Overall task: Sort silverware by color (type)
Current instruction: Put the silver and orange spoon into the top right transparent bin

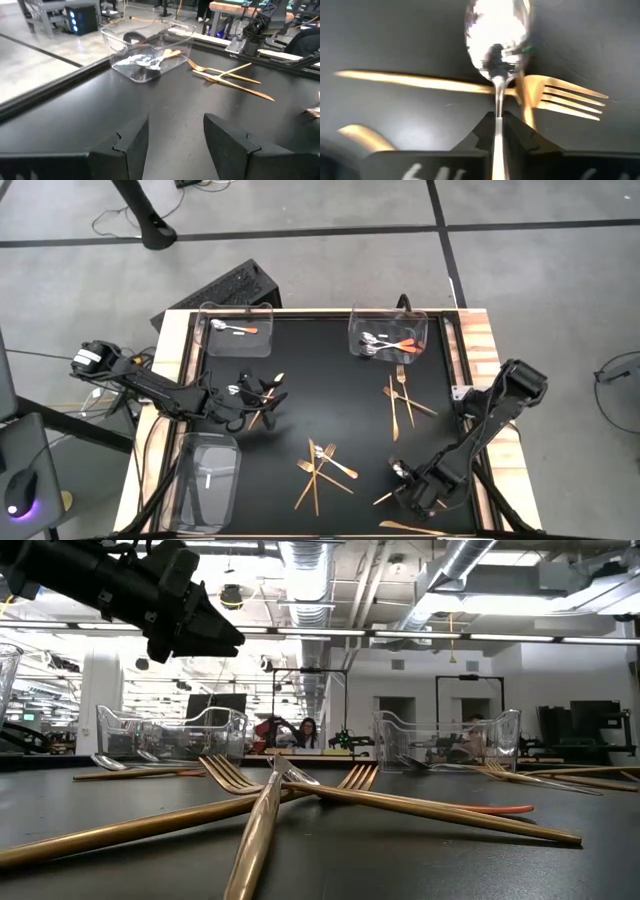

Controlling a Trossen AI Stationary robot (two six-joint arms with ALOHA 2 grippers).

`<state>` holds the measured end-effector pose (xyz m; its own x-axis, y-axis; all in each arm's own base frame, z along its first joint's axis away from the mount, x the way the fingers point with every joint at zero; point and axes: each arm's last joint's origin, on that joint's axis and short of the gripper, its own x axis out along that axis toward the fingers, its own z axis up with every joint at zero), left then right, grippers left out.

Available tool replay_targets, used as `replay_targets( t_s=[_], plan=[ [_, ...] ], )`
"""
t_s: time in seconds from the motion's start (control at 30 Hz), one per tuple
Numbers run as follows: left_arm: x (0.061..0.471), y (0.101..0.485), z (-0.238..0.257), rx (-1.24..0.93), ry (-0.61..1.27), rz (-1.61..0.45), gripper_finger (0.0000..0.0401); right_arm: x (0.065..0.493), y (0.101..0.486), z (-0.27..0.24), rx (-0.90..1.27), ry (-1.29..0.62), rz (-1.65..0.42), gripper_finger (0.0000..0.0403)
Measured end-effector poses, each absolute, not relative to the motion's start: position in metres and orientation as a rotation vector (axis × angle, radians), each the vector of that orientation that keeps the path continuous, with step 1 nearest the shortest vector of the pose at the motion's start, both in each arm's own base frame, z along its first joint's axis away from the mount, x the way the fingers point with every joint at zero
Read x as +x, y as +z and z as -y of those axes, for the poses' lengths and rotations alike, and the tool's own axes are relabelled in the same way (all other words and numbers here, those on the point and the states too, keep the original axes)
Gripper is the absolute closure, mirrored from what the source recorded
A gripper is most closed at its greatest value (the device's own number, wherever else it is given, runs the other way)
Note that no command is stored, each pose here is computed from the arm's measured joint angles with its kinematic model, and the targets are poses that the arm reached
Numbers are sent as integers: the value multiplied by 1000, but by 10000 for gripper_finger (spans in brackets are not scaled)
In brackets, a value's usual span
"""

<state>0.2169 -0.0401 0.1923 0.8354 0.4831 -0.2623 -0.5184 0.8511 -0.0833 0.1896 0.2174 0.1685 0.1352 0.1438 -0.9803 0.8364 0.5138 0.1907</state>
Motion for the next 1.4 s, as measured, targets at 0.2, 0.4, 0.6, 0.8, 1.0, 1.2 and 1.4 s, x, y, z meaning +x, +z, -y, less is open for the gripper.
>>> replay_targets(
  t_s=[0.2,0.4,0.6,0.8,1.0,1.2,1.4],
  plan=[
    [218,194,38,-132,550,-229,230,186,199,-193,857,-574,-1279,395],
    [219,194,28,-104,589,-228,230,186,232,-114,520,-750,-1143,394],
    [221,195,20,-109,598,-232,230,191,260,-25,118,-884,-1039,394],
    [221,193,14,-115,622,-243,230,203,268,61,-61,-916,-1097,394],
    [219,188,10,-129,652,-289,230,210,268,115,-234,-778,-1143,394],
    [217,185,10,-150,683,-299,230,214,253,147,-320,-675,-1219,375],
    [217,185,10,-164,688,-299,230,219,238,159,-330,-672,-1289,294]
  ],
)
